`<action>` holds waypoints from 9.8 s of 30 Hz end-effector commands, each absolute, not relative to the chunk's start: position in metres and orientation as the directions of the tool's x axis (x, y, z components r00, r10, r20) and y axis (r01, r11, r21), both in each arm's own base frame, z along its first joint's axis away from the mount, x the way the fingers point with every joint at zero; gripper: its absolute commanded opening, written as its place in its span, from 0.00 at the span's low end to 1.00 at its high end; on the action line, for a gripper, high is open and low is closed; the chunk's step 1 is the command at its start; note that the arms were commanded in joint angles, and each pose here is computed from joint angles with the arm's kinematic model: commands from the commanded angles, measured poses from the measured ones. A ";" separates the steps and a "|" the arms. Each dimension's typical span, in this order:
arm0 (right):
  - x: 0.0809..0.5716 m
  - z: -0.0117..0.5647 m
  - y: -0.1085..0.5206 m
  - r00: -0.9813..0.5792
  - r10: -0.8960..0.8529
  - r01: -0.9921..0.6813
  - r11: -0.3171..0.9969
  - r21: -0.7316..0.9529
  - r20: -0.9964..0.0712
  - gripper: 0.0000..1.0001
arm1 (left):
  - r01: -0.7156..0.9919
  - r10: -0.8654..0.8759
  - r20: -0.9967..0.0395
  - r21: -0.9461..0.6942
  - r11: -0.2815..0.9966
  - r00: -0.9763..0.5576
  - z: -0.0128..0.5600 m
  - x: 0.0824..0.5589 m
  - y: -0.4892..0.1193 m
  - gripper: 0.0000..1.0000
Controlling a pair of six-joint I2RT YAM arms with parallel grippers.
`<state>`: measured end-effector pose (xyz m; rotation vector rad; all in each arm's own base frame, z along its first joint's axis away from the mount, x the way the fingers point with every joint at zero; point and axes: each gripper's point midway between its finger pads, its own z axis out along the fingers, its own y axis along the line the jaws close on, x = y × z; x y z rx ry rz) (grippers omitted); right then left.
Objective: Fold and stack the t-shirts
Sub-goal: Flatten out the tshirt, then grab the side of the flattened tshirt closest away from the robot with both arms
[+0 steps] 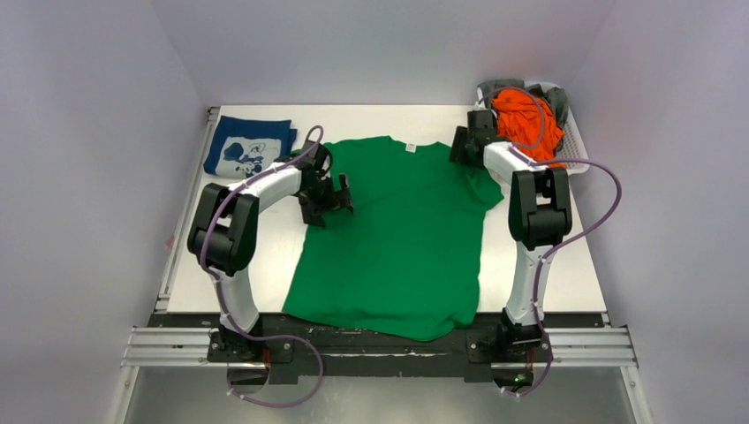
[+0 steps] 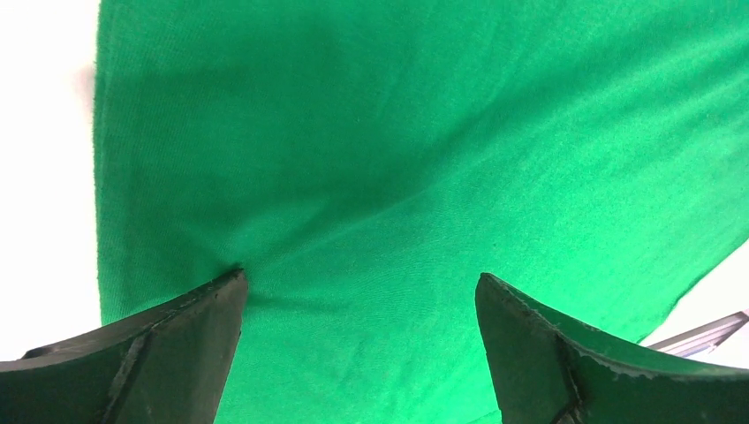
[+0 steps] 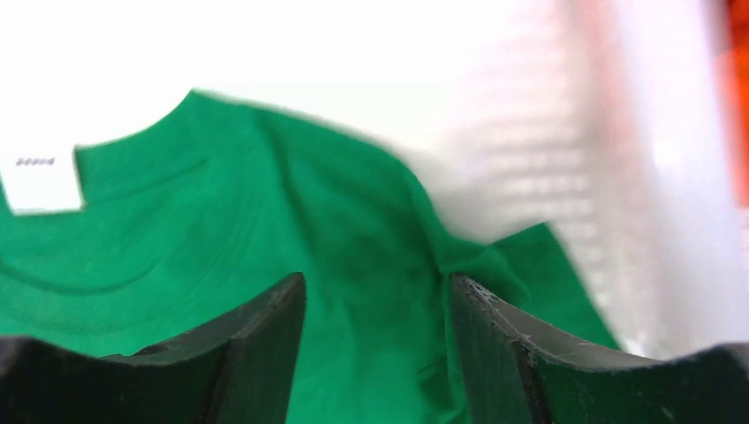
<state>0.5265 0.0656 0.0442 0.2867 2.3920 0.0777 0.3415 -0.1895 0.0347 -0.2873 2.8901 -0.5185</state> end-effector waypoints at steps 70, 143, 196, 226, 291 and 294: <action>0.454 0.101 0.244 -0.733 -0.126 -0.299 0.942 0.150 -0.669 0.59 | -0.129 -0.271 -0.307 -0.412 0.902 -0.912 0.122 0.404 -0.185 1.00; 0.395 0.071 0.164 -0.821 0.055 -0.081 0.974 0.211 -0.569 0.58 | -0.128 -0.289 -0.145 -0.654 0.746 -0.946 0.108 0.405 -0.200 1.00; 0.517 0.024 0.120 -0.862 0.092 0.059 0.995 0.081 -0.499 0.59 | -0.337 -0.364 0.017 -0.422 0.842 -0.931 0.040 0.435 -0.164 1.00; 0.509 0.204 0.102 -0.558 0.183 -0.029 0.970 0.240 -0.809 0.62 | -0.341 -0.448 -0.218 -0.397 0.852 -0.867 0.127 0.383 -0.119 1.00; 0.427 0.171 0.065 -0.504 0.342 0.188 0.940 0.285 -0.793 0.65 | -0.523 -0.525 -0.098 -0.051 0.851 -0.845 0.006 0.243 -0.118 0.00; 0.417 0.163 0.063 -0.537 0.348 0.212 0.937 0.276 -0.768 0.64 | -0.513 -0.516 -0.120 -0.055 0.856 -0.848 0.024 0.236 -0.113 0.00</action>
